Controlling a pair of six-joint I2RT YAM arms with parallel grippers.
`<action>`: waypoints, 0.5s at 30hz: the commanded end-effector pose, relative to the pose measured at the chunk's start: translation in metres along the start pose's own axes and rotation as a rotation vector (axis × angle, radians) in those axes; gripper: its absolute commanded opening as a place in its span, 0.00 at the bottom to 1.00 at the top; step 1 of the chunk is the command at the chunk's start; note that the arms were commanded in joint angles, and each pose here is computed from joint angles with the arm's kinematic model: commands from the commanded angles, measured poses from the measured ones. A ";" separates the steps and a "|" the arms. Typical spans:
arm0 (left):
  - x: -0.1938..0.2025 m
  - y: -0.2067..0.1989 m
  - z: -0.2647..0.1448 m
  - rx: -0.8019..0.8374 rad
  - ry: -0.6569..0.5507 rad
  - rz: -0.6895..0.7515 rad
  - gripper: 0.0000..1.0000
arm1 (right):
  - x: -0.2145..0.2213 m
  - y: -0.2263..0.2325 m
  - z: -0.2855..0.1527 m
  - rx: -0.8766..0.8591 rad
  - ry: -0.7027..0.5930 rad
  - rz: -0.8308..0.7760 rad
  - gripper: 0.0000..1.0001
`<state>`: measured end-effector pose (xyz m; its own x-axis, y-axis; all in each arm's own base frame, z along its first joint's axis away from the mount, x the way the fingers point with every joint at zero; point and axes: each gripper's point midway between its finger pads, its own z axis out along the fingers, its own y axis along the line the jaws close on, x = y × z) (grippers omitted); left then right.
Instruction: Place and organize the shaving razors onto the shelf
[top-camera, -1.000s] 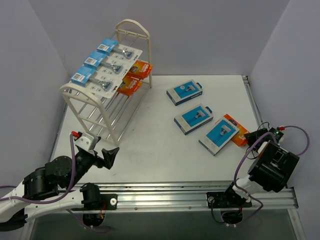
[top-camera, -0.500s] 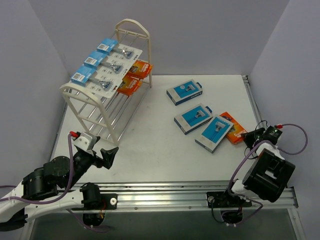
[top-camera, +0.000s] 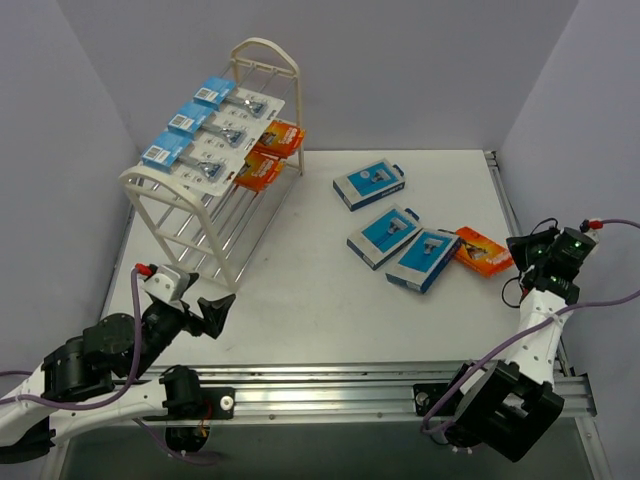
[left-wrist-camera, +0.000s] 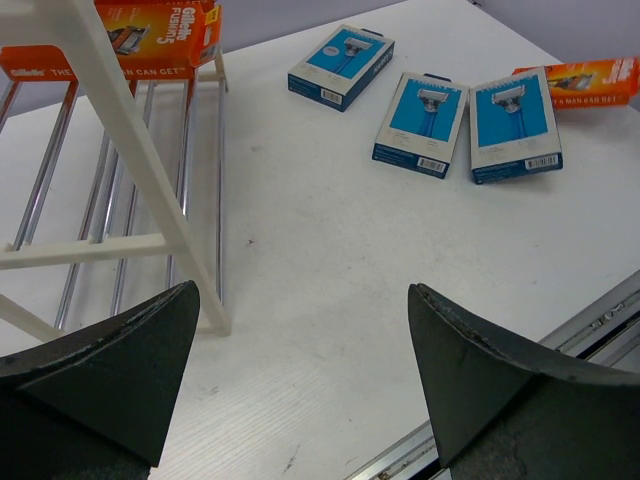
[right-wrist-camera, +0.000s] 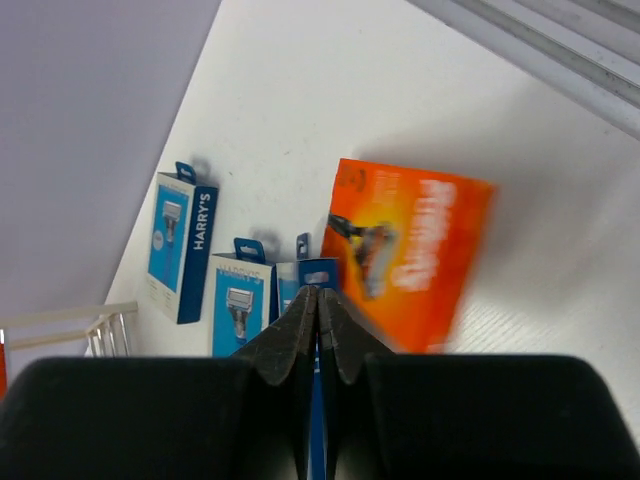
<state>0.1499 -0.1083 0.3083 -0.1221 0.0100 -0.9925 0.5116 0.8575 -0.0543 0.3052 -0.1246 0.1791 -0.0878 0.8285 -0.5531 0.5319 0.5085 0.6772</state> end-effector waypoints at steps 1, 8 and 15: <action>-0.010 0.002 -0.005 0.009 -0.038 -0.033 0.94 | -0.008 0.011 -0.016 0.007 -0.015 -0.003 0.00; -0.012 0.003 -0.006 0.011 -0.043 -0.039 0.94 | -0.019 0.025 -0.027 -0.008 -0.027 -0.022 0.00; -0.012 0.004 -0.008 0.012 -0.050 -0.050 0.94 | 0.011 -0.014 -0.010 0.078 0.046 -0.018 0.40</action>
<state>0.1486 -0.1041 0.3111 -0.1157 -0.0117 -0.9932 0.5116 0.8564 -0.0697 0.2948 -0.1221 0.1956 -0.0939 0.8219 -0.5618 0.5543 0.5119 0.6563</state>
